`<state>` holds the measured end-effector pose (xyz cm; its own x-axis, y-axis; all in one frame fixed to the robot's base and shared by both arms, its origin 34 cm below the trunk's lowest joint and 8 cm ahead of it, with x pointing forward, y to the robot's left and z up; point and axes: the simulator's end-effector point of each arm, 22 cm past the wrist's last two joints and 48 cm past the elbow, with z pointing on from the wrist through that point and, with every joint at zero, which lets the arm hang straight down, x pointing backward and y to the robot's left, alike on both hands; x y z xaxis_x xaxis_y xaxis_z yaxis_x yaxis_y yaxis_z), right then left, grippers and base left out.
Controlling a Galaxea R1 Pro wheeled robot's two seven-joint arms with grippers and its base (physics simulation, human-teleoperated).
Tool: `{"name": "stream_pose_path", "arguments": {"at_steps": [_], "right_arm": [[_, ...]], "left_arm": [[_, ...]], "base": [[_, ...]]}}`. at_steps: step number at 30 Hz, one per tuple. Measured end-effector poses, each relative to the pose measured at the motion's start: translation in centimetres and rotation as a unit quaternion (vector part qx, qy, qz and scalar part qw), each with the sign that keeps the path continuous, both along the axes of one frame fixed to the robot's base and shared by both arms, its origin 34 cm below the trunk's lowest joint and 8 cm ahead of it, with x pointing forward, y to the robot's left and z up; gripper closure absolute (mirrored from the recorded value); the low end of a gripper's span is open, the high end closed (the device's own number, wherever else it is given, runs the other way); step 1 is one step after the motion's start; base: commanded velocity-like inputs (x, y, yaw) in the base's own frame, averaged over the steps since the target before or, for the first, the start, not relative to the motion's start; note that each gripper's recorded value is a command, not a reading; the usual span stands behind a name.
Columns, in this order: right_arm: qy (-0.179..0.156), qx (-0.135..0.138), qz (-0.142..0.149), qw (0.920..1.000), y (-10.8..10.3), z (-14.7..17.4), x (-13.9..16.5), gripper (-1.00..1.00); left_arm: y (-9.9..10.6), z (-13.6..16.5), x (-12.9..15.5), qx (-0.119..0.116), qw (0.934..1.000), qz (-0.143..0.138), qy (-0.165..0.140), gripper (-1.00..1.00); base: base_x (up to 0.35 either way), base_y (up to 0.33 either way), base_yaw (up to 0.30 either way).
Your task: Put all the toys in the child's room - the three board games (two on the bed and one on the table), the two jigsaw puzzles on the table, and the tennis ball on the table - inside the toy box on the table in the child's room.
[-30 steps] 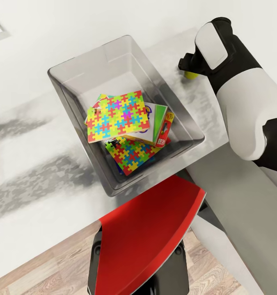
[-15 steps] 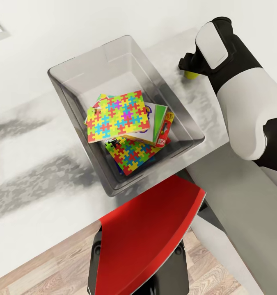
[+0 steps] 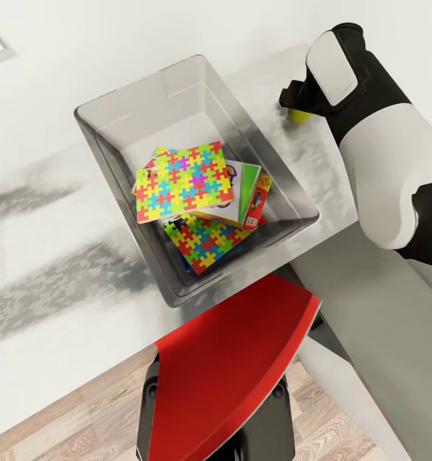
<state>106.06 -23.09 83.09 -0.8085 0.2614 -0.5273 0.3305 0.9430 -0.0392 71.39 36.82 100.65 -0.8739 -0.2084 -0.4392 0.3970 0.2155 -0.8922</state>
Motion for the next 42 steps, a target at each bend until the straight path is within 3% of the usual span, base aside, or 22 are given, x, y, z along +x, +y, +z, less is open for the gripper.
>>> {"name": "stream_pose_path", "arguments": {"at_steps": [7, 8, 42], "right_arm": [[0.000, -0.001, -0.001, 1.0000, -0.10, 0.01, 0.00, -1.00], [0.000, 0.000, 0.000, 1.0000, -0.05, 0.01, -0.01, 1.00], [-0.004, -0.001, 0.001, 1.0000, -0.08, 0.60, 0.39, 1.00]], "left_arm": [[0.01, 0.00, 0.00, 0.000, 1.0000, 0.000, 0.000, -1.00], [0.01, 0.00, 0.00, 0.000, 1.0000, 0.000, 0.000, -1.00], [-0.03, -0.04, -0.01, -0.001, 1.0000, 0.000, 0.000, -1.00]], "base": [[0.000, 0.000, 0.000], [0.000, 0.000, 0.000], [0.000, 0.000, 0.000]]}}
